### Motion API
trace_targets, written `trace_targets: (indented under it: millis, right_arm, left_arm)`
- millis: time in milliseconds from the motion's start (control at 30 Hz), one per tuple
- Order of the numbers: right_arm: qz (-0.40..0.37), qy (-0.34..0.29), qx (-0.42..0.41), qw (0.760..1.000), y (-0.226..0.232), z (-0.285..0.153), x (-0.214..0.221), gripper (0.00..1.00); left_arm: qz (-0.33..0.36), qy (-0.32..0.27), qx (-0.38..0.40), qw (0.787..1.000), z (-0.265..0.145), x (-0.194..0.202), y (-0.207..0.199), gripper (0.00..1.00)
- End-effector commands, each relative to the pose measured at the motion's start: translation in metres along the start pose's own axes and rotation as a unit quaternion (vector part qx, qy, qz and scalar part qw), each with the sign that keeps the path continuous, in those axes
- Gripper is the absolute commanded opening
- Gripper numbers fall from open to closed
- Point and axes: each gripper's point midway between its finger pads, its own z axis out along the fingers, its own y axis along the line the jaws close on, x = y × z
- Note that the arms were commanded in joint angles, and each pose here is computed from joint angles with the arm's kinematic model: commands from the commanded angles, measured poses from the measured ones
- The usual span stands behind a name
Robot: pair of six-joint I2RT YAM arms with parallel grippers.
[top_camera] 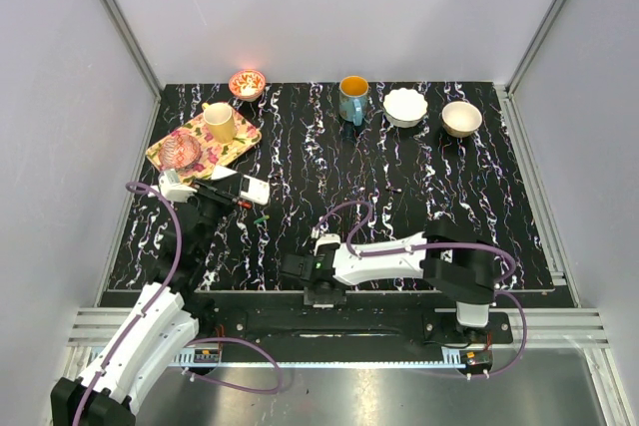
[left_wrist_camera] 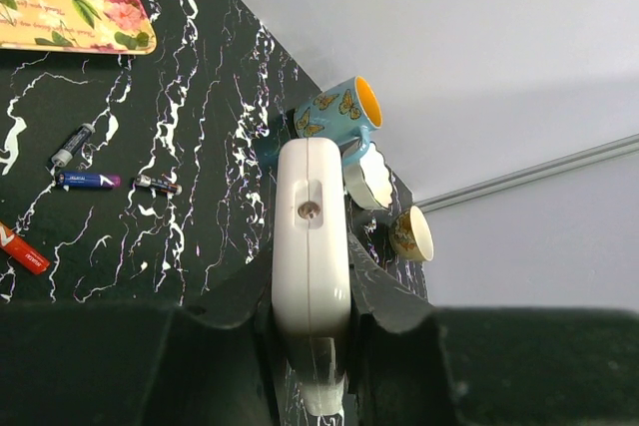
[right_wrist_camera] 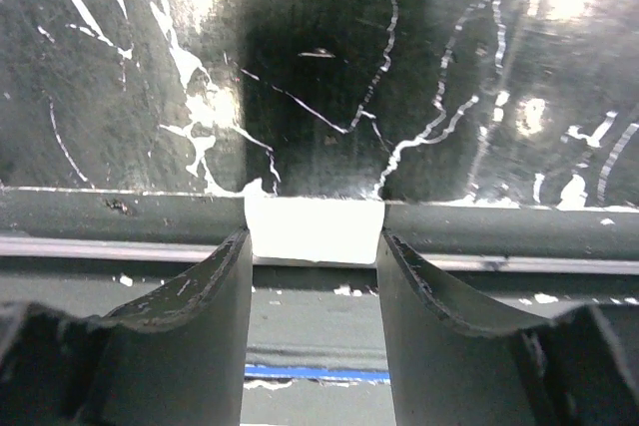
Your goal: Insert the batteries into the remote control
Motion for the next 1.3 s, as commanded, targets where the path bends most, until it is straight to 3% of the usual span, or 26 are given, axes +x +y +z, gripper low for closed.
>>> trace_targets:
  millis: [0,300,367,600,733,833,1033,1267]
  right_arm:
    - [0.002,-0.047,-0.04,0.998,0.012,-0.054,-0.022,0.29]
    - [-0.003,-0.07,-0.064,0.995,-0.006,-0.108,-0.026,0.28]
    - [0.009,-0.113,-0.064,0.992,-0.02,-0.119,-0.044,0.29]
    - [0.069,-0.172,-0.032,0.982,-0.08,-0.117,-0.139,0.27]
    - [0.134,-0.2,-0.017,0.971,-0.111,-0.105,-0.206,0.24]
    - [0.138,-0.211,-0.014,0.968,-0.106,-0.096,-0.241,0.22]
    - [0.185,-0.178,0.022,0.966,-0.109,-0.042,-0.282,0.21]
    - [0.158,-0.129,0.033,0.978,-0.102,0.011,-0.301,0.23]
  left_arm:
    - [-0.011,-0.023,0.024,0.999,0.002,-0.013,-0.016,0.0]
    - [-0.014,-0.022,0.03,0.999,0.004,-0.014,-0.021,0.0]
    - [-0.013,-0.018,0.029,0.999,0.004,-0.011,-0.02,0.0]
    - [-0.024,0.02,0.038,0.999,-0.001,0.007,-0.015,0.0]
    - [-0.039,0.061,0.049,0.996,-0.005,0.025,-0.014,0.0]
    - [-0.038,0.084,0.063,0.994,-0.008,0.034,-0.017,0.0]
    - [-0.027,0.123,0.085,0.988,-0.013,0.048,-0.023,0.0]
    - [-0.001,0.144,0.09,0.985,-0.013,0.059,-0.028,0.0]
